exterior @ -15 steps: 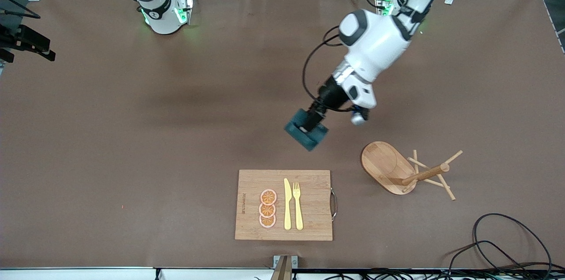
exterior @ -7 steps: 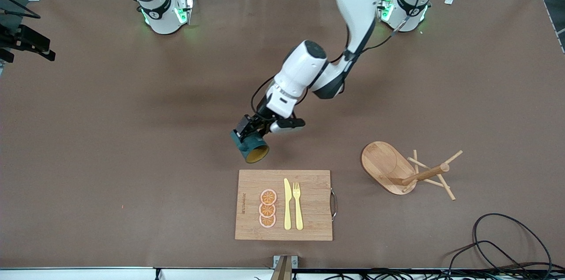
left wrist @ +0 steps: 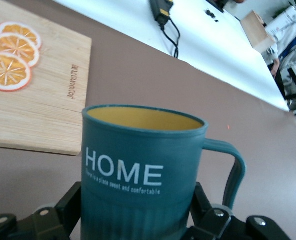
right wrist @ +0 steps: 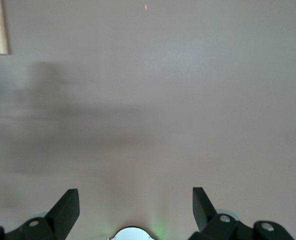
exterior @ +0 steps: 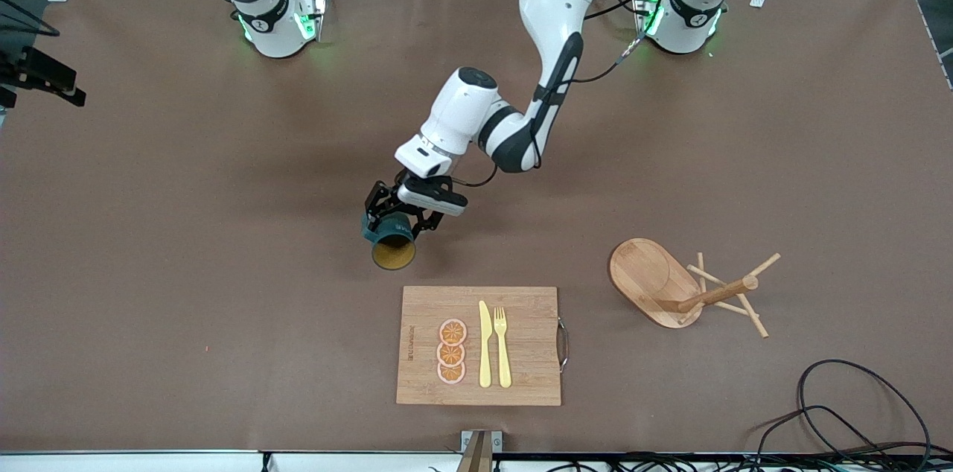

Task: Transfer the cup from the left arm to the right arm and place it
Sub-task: 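Hold the mug with the left gripper while the right gripper approaches it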

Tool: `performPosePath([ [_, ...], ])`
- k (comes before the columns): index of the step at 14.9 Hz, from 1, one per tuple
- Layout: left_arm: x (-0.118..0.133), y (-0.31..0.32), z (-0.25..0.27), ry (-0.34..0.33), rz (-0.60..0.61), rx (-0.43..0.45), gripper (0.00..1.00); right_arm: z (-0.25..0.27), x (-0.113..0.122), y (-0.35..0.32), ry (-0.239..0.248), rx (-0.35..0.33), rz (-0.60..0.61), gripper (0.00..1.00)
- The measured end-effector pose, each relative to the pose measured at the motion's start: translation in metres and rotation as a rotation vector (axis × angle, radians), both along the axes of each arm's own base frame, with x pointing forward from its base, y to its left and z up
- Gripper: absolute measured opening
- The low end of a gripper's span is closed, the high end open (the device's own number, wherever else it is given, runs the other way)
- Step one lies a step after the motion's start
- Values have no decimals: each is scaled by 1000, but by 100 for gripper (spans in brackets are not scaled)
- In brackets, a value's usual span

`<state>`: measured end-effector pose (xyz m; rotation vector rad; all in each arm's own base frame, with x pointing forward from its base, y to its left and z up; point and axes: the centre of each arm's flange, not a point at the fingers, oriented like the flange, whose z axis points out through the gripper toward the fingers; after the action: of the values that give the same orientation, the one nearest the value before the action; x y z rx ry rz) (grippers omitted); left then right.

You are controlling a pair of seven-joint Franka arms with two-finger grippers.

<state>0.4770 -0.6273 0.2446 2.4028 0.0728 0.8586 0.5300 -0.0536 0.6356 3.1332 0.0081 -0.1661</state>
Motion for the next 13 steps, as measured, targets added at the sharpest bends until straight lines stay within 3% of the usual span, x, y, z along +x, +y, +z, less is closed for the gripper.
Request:
performPosePath([
  [3,-28,-18,-20,-77,-58,88,89,-52,33,-15,51,-2,-22,100],
  [5,-53,-31,-35,-95,-100,122,89,-73,50,-22,43,-19,-27,100],
  [9,-86,-45,-61,-176,-162,214,89,-75,55,-20,32,-28,-41,100],
  [13,-113,-54,-75,-196,-192,245,89,-101,66,-8,13,-37,-83,100],
])
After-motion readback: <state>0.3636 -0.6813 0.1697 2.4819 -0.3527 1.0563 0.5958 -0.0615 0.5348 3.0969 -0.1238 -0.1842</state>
